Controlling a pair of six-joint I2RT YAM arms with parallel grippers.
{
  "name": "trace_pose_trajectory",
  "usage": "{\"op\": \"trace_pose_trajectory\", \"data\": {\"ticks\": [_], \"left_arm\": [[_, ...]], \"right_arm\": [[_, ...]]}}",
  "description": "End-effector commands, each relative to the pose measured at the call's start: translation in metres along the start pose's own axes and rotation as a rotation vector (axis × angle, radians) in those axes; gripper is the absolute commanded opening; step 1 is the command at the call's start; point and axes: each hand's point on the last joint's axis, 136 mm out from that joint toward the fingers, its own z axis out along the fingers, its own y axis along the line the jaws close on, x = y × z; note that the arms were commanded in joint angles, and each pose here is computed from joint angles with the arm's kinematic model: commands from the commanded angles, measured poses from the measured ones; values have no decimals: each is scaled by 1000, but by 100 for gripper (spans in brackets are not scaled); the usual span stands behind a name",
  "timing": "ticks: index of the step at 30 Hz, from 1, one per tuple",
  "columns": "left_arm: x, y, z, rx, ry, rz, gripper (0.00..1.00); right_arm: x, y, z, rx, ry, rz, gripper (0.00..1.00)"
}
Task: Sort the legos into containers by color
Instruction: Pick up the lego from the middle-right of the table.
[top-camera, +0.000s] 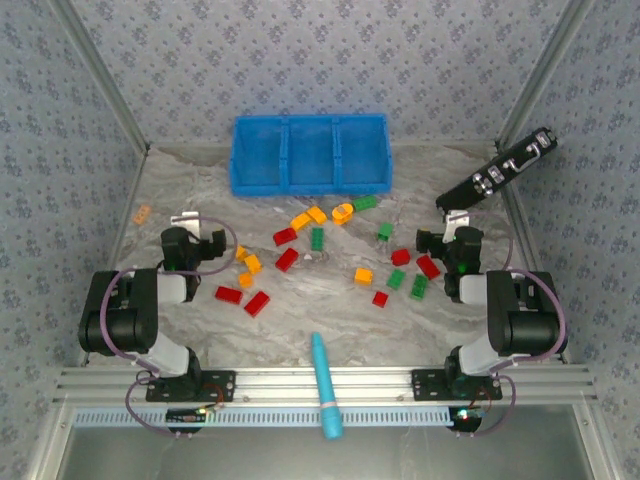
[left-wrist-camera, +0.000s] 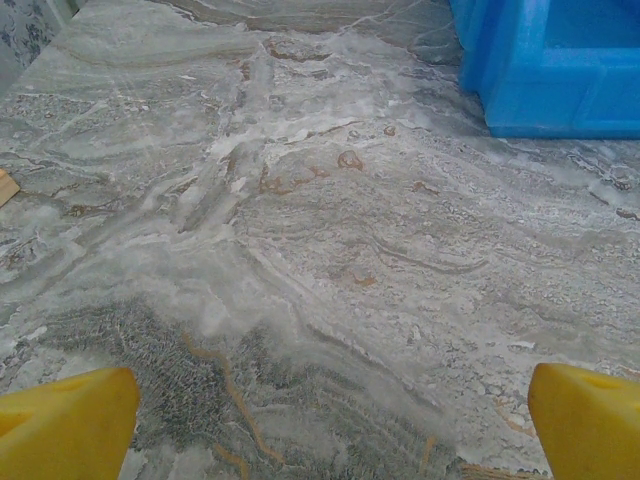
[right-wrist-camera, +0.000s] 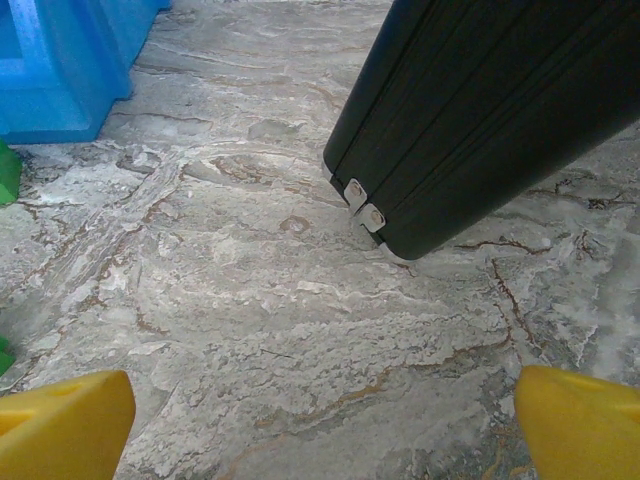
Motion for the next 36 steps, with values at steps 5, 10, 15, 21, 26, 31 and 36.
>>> {"op": "trace_pose_trajectory", "data": {"ticks": [5,10,15,21,26,31,36], "left_arm": [[-18,-5,3,18,-55,-11,100],[-20,3,3,-15,-59,-32,100],[-69,29,-15,-182,0,-92,100],[-144,-12,-53,-81,-47,-83,100],[-173,-59,-89,-12,7,14,100],[-179,-96,-124,106,4,100,100],[-174,-103,-153,185,39,112,100]], "right_arm": [[-10,-1,3,-8,-29,-5,99],[-35,-20,-7,126,36,37,99],[-39,-14,-39,110,133,185,99],[-16,-27,-99,226,264,415,99],[6,-43,-137,315,388,501,98],[21,-53,-132,297,443,518,98],[23,-76,-113,294,462,516,95]]}}
